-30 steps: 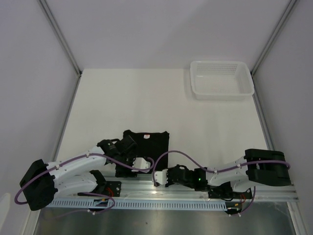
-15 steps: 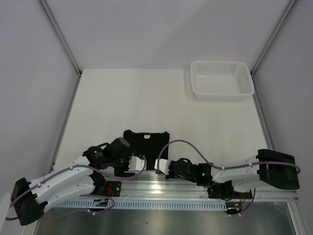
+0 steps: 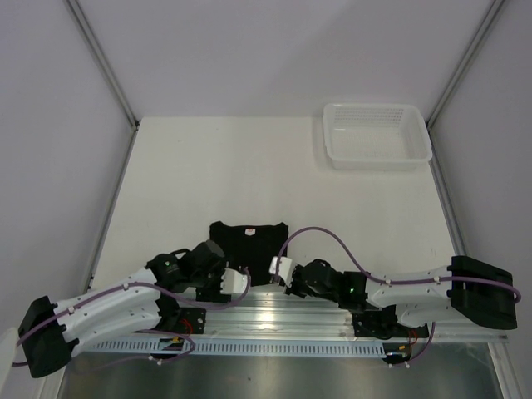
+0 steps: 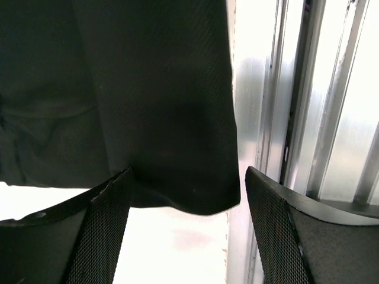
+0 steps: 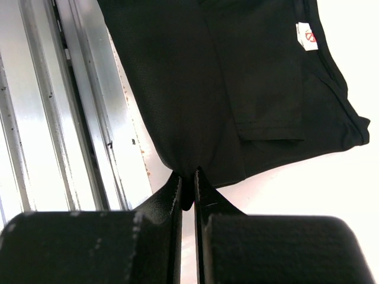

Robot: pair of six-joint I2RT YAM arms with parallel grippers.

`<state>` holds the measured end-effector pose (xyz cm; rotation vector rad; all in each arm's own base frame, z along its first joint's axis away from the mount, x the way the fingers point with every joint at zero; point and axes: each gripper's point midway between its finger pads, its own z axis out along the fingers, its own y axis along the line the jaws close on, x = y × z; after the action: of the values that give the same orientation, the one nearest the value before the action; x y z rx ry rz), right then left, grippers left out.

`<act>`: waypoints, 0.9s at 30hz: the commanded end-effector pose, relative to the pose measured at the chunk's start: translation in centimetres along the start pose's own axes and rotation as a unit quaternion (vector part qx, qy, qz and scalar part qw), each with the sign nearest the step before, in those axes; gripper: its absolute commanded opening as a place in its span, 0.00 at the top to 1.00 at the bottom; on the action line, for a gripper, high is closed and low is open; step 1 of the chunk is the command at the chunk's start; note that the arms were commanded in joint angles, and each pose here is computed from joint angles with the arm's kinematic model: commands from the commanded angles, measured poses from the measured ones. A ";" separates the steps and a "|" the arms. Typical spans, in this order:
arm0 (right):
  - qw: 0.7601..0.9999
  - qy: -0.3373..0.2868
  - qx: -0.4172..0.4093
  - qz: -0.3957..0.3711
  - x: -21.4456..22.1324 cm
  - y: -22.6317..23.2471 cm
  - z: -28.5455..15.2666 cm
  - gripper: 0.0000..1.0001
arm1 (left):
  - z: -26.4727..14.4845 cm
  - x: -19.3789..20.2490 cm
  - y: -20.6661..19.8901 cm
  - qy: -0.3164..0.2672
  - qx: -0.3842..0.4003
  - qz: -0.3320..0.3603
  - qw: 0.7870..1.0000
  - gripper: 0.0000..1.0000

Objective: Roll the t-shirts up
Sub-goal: Roll the tshirt

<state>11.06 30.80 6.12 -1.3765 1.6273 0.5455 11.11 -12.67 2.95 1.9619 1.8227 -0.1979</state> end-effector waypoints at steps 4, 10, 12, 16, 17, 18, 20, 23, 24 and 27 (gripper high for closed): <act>1.000 -0.014 0.003 0.025 -1.1 -0.1 0.5 1.00 | 0.7 0.2 0.0 -0.006 -0.022 0.018 1.000 0.23; 1.000 -0.009 0.005 0.026 -0.8 -0.2 0.6 1.00 | 1.1 0.1 -0.4 -0.007 -0.022 0.062 0.998 0.26; 1.000 -0.007 0.008 0.027 -0.7 -0.3 0.6 1.00 | 1.7 0.9 -0.5 0.011 -0.022 0.072 0.997 0.30; 0.999 -0.007 0.009 0.034 -0.6 -0.2 0.4 1.00 | 2.0 1.0 -0.5 0.018 -0.015 0.073 0.997 0.49; 0.999 -0.008 0.010 0.034 -0.7 -0.3 0.4 1.00 | 1.9 0.8 -0.4 0.016 -0.017 0.073 0.997 0.52; 0.999 -0.006 0.010 0.034 -0.6 -0.3 0.4 1.00 | 1.8 0.8 -0.4 0.015 -0.018 0.075 0.997 0.54; 0.999 -0.007 0.009 0.032 -0.7 -0.3 0.4 1.00 | 1.5 0.9 -0.5 0.011 -0.020 0.075 0.997 0.62; 1.000 -0.006 0.004 0.031 -0.7 -0.2 0.5 1.00 | 0.8 0.3 -0.1 -0.002 -0.032 0.075 0.997 0.67; 1.000 -0.006 0.003 0.030 -0.7 -0.2 0.5 1.00 | 0.6 0.7 -0.5 0.004 -0.026 0.074 0.997 0.68; 0.999 -0.001 -0.007 0.032 -0.6 0.0 0.4 1.00 | 0.1 0.5 -0.5 0.001 -0.024 0.074 0.997 0.79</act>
<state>11.07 30.54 5.06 -1.3620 1.6907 0.5551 10.42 -12.61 1.82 2.0526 1.6594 -0.1355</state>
